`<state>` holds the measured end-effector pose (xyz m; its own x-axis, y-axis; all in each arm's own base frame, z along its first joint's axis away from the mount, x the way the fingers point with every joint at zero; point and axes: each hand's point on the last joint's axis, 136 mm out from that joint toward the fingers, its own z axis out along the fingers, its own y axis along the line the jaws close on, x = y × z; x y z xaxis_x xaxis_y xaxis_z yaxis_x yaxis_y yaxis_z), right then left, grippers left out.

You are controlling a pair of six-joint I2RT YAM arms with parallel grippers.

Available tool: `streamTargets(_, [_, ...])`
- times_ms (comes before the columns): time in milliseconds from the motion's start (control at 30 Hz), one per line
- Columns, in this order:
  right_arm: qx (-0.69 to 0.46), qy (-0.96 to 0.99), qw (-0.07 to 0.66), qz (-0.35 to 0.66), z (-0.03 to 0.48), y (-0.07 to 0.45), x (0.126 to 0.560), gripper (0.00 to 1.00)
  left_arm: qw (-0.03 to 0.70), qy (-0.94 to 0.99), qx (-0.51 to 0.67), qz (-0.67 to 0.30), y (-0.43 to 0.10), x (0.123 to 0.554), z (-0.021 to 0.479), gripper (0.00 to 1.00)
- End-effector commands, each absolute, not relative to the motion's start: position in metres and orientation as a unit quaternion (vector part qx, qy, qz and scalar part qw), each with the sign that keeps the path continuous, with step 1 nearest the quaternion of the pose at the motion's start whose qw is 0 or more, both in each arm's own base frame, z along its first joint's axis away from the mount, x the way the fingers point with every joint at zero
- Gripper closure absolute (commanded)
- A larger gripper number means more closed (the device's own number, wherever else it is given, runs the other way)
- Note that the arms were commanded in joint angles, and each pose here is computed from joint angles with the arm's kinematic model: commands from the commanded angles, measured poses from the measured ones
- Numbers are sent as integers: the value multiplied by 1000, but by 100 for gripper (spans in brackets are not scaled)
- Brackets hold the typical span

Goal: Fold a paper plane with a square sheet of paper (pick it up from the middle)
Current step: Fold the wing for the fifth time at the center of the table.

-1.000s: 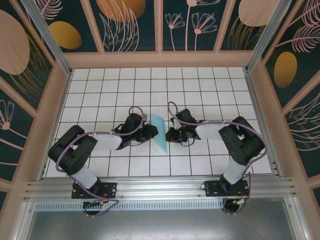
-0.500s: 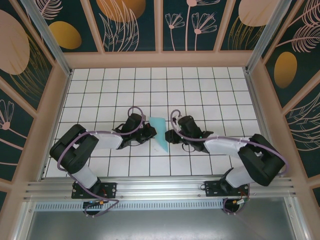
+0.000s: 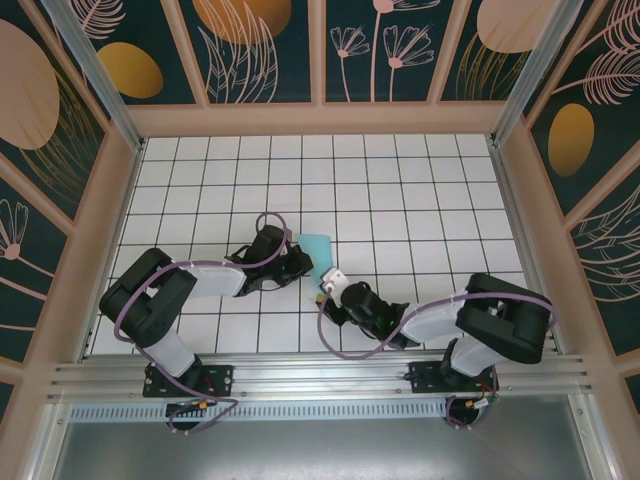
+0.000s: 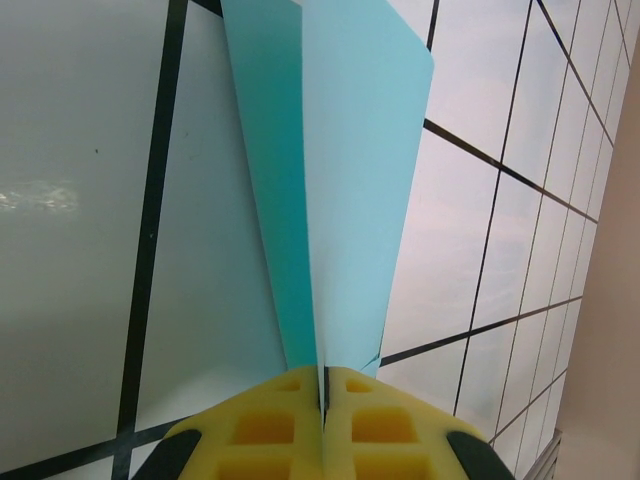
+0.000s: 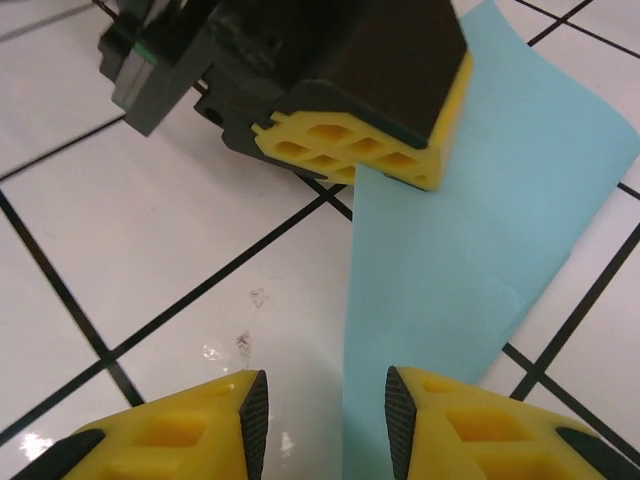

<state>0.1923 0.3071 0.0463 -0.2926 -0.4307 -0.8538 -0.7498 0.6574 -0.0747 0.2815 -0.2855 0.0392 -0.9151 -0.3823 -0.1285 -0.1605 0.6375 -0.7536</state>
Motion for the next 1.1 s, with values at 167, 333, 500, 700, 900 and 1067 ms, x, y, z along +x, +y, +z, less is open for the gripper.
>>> streamTargets(167, [-390, 754, 523, 73, 51, 311, 216, 60, 140, 895, -146, -397, -291, 285, 43, 98])
streamTargets(333, [-405, 752, 517, 57, 40, 314, 218, 63, 139, 895, -145, -398, -291, 285, 44, 98])
streamTargets(500, [-406, 749, 521, 45, 36, 318, 223, 71, 138, 896, -146, -396, -290, 284, 43, 98])
streamTargets(700, [-398, 753, 523, 32, 34, 314, 226, 82, 136, 897, -142, -395, -291, 284, 42, 97])
streamTargets(900, [-389, 760, 521, 24, 32, 309, 227, 92, 137, 898, -147, -390, -289, 283, 40, 97])
streamTargets(1067, [-383, 766, 516, 26, 30, 309, 227, 96, 140, 899, -152, -385, -286, 284, 41, 92])
